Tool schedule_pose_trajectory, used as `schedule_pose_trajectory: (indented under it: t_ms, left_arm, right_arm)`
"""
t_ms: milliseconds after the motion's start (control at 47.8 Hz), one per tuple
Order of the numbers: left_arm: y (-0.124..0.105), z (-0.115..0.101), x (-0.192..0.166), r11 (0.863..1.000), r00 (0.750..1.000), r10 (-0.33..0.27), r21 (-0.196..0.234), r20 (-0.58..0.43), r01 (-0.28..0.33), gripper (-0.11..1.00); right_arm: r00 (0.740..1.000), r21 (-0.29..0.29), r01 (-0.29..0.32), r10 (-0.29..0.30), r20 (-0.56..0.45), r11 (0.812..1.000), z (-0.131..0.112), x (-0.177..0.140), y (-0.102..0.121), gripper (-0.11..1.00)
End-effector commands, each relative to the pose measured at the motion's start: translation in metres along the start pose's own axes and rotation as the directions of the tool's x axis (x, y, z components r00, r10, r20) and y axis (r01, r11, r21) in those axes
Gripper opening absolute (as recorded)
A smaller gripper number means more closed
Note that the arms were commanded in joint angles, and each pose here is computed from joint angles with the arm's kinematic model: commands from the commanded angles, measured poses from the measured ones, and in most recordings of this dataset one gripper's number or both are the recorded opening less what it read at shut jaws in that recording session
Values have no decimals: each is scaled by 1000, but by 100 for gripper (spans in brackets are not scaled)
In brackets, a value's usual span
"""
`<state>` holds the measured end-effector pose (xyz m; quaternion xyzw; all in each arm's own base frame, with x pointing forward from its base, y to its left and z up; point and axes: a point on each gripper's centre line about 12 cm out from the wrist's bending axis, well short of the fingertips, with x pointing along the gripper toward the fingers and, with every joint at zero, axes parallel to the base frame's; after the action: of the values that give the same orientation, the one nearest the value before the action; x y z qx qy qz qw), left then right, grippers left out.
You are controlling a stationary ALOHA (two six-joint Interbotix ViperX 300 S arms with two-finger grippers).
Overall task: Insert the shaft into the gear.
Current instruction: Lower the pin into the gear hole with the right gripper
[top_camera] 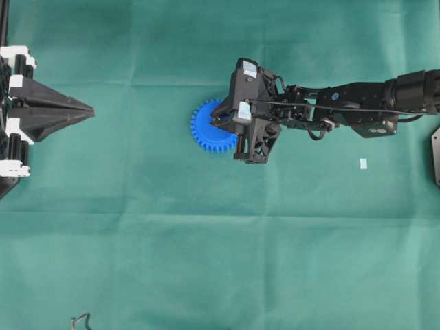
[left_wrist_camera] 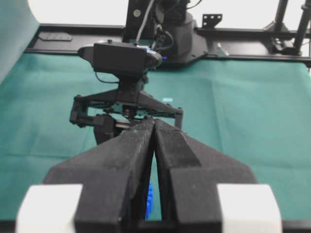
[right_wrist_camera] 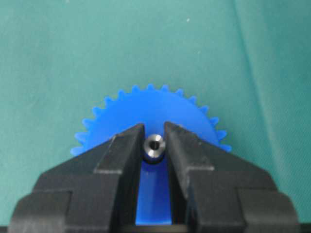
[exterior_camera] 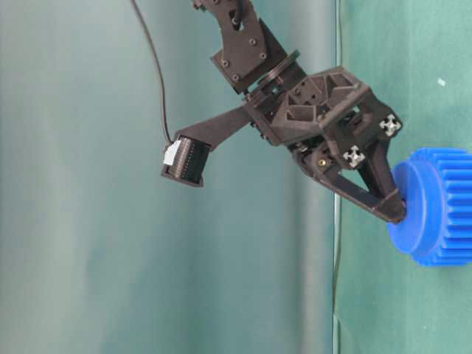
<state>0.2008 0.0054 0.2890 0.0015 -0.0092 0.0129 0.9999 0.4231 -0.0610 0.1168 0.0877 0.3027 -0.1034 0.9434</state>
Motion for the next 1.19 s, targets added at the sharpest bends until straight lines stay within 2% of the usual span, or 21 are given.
schedule_pose_trajectory:
  t_ms: [0, 335, 502, 544, 649, 754, 837, 984, 1172]
  left_arm:
    - [1, 10, 2, 1000, 1000, 5, 3, 26, -6, 0]
    - [2, 10, 2, 1000, 1000, 7, 2, 26, -7, 0]
    - [1, 11, 2, 1000, 1000, 7, 3, 29, -7, 0]
    - [2, 11, 2, 1000, 1000, 7, 2, 29, -7, 0]
    - [2, 10, 2, 1000, 1000, 7, 3, 26, -7, 0]
    - [2, 10, 3, 1000, 1000, 7, 3, 23, -7, 0]
    - [2, 10, 3, 1000, 1000, 7, 2, 21, -7, 0]
    - [2, 9, 3, 1000, 1000, 7, 2, 20, -7, 0]
    - [2, 9, 3, 1000, 1000, 7, 2, 18, -7, 0]
  right_arm:
    - [1000, 2, 1, -1, 19, 1000, 6, 0, -1, 17]
    - [1000, 5, 1, -1, -1, 1000, 3, 1, -1, 18]
    - [1000, 30, 3, -2, -17, 1000, 1, 1, -1, 19]
    - [1000, 34, 3, -2, -18, 999, 1, 1, -1, 25]
    - [1000, 38, 2, -1, -20, 999, 0, 1, 0, 55]
    - [1000, 38, 2, -1, -21, 999, 0, 1, 0, 80]
    - [1000, 38, 1, 0, -22, 999, 0, 1, 0, 95]
    - [1000, 40, 0, 1, -17, 999, 2, 1, 1, 96]
    - [1000, 40, -15, 15, 2, 999, 21, -14, 5, 96]
